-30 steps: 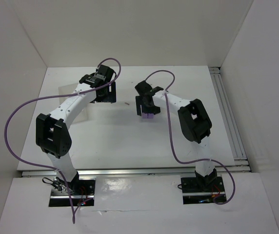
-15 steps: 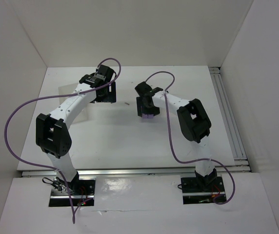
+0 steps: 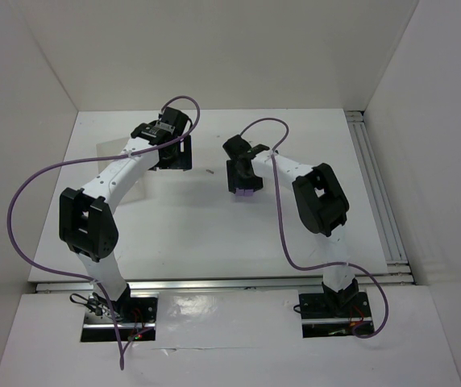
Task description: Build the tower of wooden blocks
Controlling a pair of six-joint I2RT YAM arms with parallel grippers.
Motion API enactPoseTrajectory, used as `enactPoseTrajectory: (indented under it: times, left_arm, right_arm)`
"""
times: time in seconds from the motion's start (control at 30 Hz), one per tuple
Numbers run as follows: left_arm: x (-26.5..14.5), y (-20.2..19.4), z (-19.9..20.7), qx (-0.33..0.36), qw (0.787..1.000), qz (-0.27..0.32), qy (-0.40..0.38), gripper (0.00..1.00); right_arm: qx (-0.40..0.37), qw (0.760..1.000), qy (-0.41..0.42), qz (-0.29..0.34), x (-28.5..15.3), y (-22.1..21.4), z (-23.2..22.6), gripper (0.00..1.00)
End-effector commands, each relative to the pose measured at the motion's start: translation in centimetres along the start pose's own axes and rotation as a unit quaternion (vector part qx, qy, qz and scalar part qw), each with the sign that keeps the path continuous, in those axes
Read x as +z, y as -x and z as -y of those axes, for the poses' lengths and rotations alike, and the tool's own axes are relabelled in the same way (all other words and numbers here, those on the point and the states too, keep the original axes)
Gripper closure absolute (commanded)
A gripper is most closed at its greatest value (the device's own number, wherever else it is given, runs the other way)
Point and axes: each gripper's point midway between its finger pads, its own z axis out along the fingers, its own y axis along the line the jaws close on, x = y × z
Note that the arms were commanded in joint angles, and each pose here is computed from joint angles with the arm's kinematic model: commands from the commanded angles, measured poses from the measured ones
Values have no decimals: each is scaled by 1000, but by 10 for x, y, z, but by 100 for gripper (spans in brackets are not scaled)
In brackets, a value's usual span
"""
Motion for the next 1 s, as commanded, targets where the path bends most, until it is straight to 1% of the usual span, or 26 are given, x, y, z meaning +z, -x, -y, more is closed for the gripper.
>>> enactPoseTrajectory:
  times: [0.0, 0.33, 0.43, 0.53, 0.6, 0.63, 0.77, 0.97]
  left_arm:
    - [2, 1, -3, 5, 1000, 4, 6, 3]
    - [2, 1, -3, 5, 1000, 4, 6, 3]
    - [2, 1, -3, 5, 1000, 4, 6, 3]
    - [2, 1, -3, 5, 1000, 4, 6, 3]
    - [2, 1, -3, 5, 1000, 4, 6, 3]
    - [2, 1, -3, 5, 1000, 4, 6, 3]
    - [2, 1, -3, 5, 1000, 4, 6, 3]
    - [2, 1, -3, 5, 1000, 4, 6, 3]
  right_arm:
    - [6, 1000, -7, 8, 3, 5, 2, 31]
    - [11, 1000, -11, 11, 4, 6, 3, 31]
    - [11, 1000, -11, 11, 4, 6, 3, 22]
    - [10, 1000, -13, 7, 3, 4, 4, 7]
    - [11, 1000, -11, 11, 2, 8, 3, 1]
    - [11, 1000, -11, 11, 0, 9, 3, 0]
    - [5, 1000, -12, 10, -4, 12, 3, 0]
    - [-2, 999, -22, 28, -23, 26, 7, 0]
